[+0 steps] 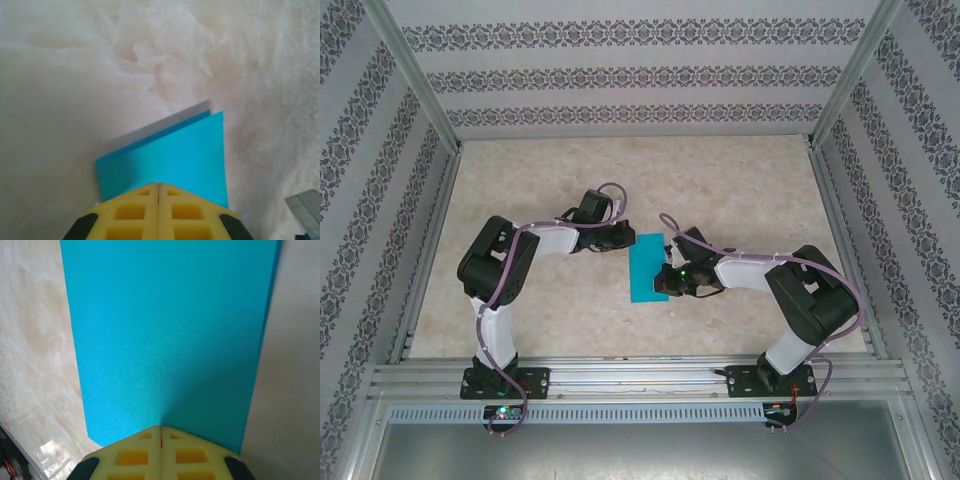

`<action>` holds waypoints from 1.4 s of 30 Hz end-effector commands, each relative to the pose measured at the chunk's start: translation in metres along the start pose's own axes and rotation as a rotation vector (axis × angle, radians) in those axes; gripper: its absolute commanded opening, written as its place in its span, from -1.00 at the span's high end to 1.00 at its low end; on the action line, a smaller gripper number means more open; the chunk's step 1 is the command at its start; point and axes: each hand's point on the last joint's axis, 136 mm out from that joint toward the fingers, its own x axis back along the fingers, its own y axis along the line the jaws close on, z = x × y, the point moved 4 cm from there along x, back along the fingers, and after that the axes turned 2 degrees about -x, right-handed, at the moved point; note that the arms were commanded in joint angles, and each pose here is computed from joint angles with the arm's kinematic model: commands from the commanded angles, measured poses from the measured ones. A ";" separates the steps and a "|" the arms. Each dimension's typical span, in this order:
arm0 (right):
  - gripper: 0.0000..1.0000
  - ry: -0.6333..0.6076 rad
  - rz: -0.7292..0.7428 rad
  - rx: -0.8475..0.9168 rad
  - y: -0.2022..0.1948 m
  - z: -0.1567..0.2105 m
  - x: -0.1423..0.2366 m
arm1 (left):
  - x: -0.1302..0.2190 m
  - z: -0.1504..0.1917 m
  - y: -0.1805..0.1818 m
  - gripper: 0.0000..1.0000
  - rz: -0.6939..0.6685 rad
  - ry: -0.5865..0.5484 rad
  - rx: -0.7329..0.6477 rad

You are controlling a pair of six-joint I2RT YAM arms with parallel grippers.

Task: Fold a paper plane with a square sheet of paper (fold left side to right side)
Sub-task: First fold the square sheet of paper in half at the center of the table, then fold the triangle a second time at the center of the table.

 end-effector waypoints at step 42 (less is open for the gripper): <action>1.00 0.084 0.245 -0.100 -0.054 0.033 -0.008 | 0.035 0.026 -0.035 0.96 0.044 -0.010 0.048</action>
